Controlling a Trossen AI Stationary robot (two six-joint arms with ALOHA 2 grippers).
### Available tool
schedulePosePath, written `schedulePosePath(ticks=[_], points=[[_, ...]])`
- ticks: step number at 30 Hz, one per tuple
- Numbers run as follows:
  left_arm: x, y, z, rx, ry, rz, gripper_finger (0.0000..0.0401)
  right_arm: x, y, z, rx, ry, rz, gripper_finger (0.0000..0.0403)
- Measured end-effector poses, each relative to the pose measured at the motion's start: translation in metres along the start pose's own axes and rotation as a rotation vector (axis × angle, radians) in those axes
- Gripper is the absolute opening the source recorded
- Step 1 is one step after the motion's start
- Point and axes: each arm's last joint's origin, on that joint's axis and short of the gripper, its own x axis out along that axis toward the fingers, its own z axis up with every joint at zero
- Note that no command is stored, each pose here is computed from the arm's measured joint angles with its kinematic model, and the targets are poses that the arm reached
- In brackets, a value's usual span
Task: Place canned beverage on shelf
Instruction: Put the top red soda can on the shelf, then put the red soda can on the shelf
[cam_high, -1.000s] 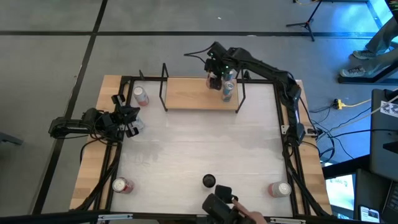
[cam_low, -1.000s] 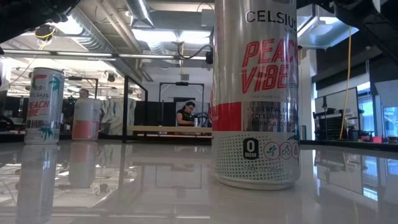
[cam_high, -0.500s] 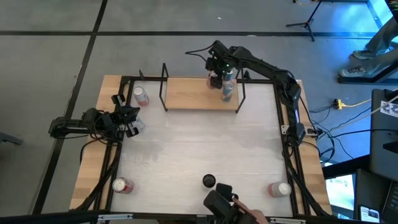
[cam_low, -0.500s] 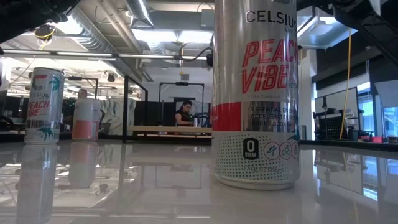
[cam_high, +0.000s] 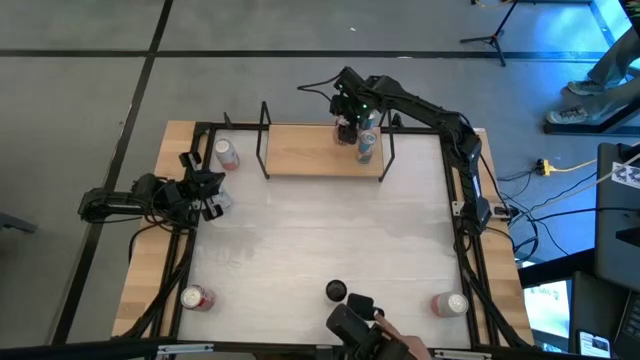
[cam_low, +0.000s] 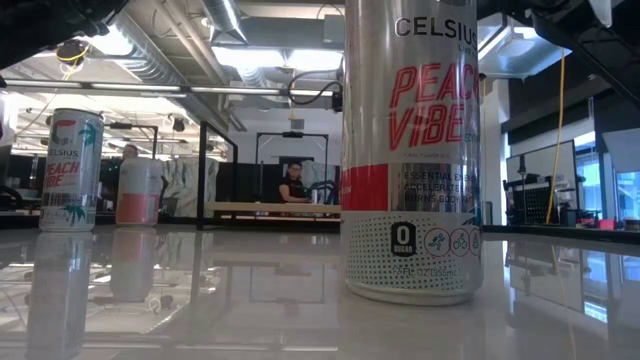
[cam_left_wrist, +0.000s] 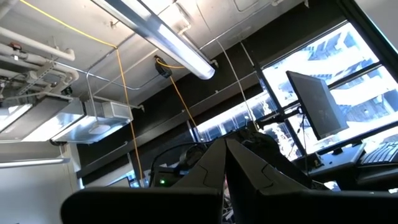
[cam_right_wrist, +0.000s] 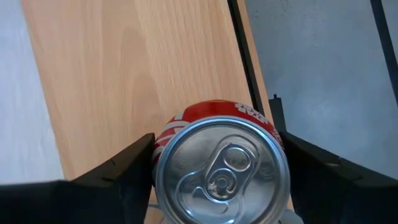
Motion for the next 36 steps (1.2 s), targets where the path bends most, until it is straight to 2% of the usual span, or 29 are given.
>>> schedulePosePath(ticks=[5,7,16,23,29,36], points=[[0.000,0.000,0.000,0.000,0.000,0.000,0.0007,0.002,0.000,0.001,-0.002,-0.002,-0.008,0.0379],[0.000,0.000,0.000,0.000,0.000,0.000,0.0007,0.002,0.000,0.001,-0.002,-0.004,-0.012,0.0388],[0.000,0.000,0.000,0.000,0.000,0.000,0.0007,0.000,-0.001,0.001,-0.004,0.025,-0.057,0.0345],[0.000,0.000,0.000,0.000,0.000,0.000,0.0007,-0.024,0.007,0.006,-0.018,0.058,-0.028,0.0337],[0.000,0.000,0.000,-0.013,-0.001,-0.001,0.0007,-0.051,0.031,0.017,-0.034,0.054,0.054,0.0337],[0.000,0.000,0.000,-0.014,0.006,0.002,0.0007,-0.092,0.074,0.021,-0.092,-0.012,0.109,0.0337]])
